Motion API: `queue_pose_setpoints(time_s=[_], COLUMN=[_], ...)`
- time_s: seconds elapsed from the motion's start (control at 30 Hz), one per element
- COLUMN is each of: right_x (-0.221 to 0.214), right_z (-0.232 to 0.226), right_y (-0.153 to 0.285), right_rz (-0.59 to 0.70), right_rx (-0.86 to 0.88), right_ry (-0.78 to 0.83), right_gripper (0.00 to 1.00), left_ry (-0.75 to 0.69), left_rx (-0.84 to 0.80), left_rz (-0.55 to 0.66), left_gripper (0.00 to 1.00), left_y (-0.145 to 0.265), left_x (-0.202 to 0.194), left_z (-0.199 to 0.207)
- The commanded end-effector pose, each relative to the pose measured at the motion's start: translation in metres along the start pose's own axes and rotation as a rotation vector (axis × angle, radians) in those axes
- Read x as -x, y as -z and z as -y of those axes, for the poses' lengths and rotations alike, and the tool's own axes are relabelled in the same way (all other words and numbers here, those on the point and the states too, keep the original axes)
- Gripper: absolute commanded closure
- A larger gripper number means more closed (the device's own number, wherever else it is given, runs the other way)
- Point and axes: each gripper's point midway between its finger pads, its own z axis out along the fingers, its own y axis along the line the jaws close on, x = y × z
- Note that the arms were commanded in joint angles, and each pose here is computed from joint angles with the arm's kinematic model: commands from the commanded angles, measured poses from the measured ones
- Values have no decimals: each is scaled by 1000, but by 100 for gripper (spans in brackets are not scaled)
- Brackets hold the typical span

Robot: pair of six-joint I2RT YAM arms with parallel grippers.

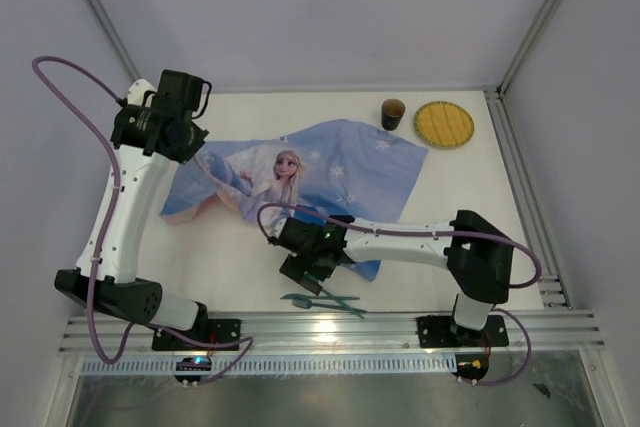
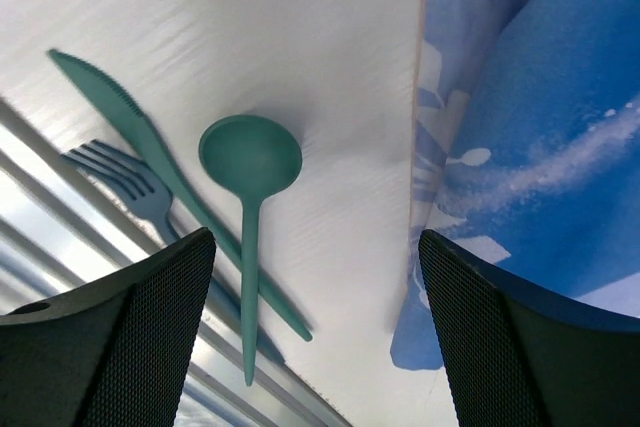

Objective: Set the dinner table for one person

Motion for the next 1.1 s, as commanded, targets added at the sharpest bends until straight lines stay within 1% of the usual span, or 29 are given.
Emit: queue_pose_setpoints(time_s=[0.0, 0.07, 0.13, 0.2, 0.27, 0.37, 0.4, 0.47, 0.57, 0.67, 0.7, 0.73, 0.83, 0.87, 0.93, 1.07], right_x=[30, 37, 41, 38, 28, 17, 15, 6, -3, -7, -8, -8, -8, -8, -9, -11], right_z=[-5, -13, -9, 2, 8, 19, 26, 32, 39, 38, 37, 35, 32, 32, 29, 23], right_y=[48, 65, 69, 62, 45, 28, 23, 15, 6, 2, 0, 0, -1, -1, -1, -2], right_rz=[135, 190, 213, 194, 138, 103, 98, 70, 33, 19, 15, 16, 18, 16, 14, 19], right_rx=[77, 129, 112, 47, 1, -71, -117, -153, -195, -192, -186, -180, -164, -161, -148, -116], right_ry=[15, 28, 21, 20, 25, 15, 0, -12, -18, -19, -19, -24, -35, -38, -50, -73], right_gripper=[14, 14, 14, 14, 14, 20, 25, 27, 32, 39, 44, 45, 56, 58, 62, 62], left_ry=[-31, -28, -27, -26, -21, -23, -26, -30, -34, -37, -38, -39, -41, -39, -41, -50], left_rx=[52, 47, 48, 47, 47, 53, 56, 66, 75, 76, 78, 77, 77, 73, 74, 80], left_rz=[-42, -41, -42, -38, -32, -30, -32, -36, -38, -40, -40, -41, -45, -43, -43, -45], left_gripper=[100, 100, 100, 100, 100, 100, 100, 100, 100, 100, 100, 100, 100, 100, 100, 100], left_y=[3, 3, 2, 3, 3, 3, 2, 1, -1, -2, -3, -3, -5, -5, -6, -7], left_x=[-11, -10, -10, -10, -9, -11, -12, -14, -17, -18, -18, -18, -19, -18, -18, -19], left_z=[-17, -16, -15, -16, -18, -21, -22, -25, -28, -27, -27, -26, -25, -24, -24, -24])
